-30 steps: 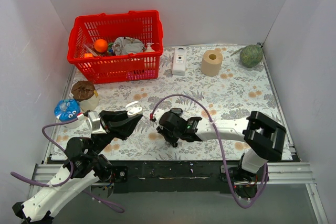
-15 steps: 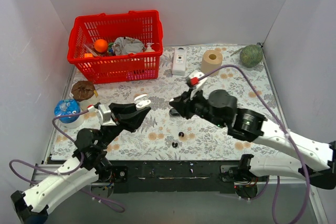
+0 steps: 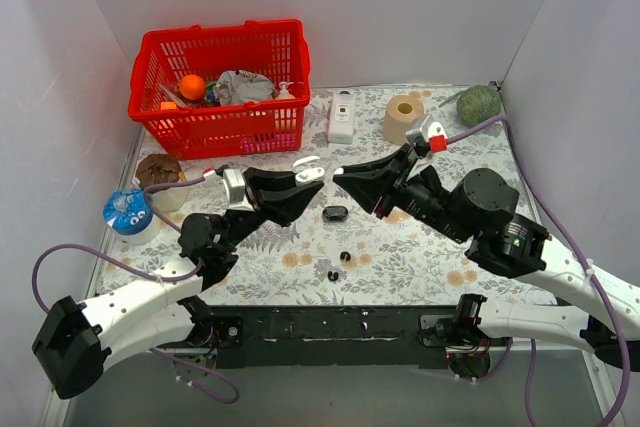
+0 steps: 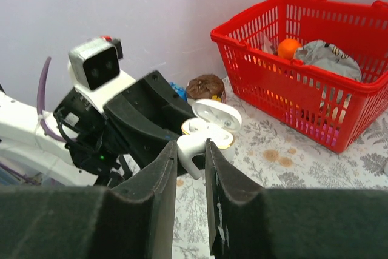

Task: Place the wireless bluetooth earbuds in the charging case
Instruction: Place the earbud in the charging case.

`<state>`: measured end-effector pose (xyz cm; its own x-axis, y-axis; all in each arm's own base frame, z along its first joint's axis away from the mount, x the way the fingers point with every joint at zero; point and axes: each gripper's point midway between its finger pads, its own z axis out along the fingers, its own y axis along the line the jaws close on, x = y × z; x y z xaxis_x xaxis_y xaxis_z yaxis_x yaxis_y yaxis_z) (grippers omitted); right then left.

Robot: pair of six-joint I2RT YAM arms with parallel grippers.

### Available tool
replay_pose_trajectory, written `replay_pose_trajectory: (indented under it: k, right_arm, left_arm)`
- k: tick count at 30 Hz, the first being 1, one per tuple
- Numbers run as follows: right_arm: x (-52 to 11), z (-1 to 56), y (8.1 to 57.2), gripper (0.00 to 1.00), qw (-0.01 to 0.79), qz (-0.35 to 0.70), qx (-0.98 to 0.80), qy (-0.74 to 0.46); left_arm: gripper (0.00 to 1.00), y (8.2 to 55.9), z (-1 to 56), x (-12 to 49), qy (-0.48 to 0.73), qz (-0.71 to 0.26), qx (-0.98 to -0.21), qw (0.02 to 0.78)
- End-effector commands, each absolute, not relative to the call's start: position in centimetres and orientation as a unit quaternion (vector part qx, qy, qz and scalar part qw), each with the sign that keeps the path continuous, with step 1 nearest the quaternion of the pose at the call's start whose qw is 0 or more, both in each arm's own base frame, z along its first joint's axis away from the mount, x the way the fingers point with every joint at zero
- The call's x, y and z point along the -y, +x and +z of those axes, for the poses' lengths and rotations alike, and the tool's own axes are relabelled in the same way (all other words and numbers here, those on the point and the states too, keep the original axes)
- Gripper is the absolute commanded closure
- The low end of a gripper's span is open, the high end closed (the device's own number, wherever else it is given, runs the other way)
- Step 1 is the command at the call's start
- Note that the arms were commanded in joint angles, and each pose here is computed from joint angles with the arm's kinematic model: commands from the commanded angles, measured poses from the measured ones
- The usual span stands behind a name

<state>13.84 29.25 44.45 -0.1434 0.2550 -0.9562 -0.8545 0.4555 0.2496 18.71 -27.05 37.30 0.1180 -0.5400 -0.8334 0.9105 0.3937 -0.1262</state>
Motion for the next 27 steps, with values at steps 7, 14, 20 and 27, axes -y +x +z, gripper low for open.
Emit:
replay_pose_trajectory:
  k: [7,14,20,27]
  right_arm:
    - [-29.1,46.5,13.6,0.99,0.648,0.490,-0.535,-0.231]
    - [-29.5,47.1,13.7,0.99,0.657,0.495,-0.521,-0.228]
    - [-30.2,47.3,14.1,0.99,0.662,0.488,-0.518,-0.234]
    - [-31.0,46.0,14.4,0.99,0.654,0.480,-0.532,-0.244]
  left_arm:
    - [1.00,16.0,42.3,27.6,0.247,-0.559,-0.330,0.720]
    - [1.00,16.0,42.2,27.8,0.253,-0.559,-0.331,0.717]
    - [1.00,15.9,42.0,27.9,0.256,-0.558,-0.332,0.716]
    - [1.00,15.8,42.2,27.9,0.260,-0.560,-0.330,0.715]
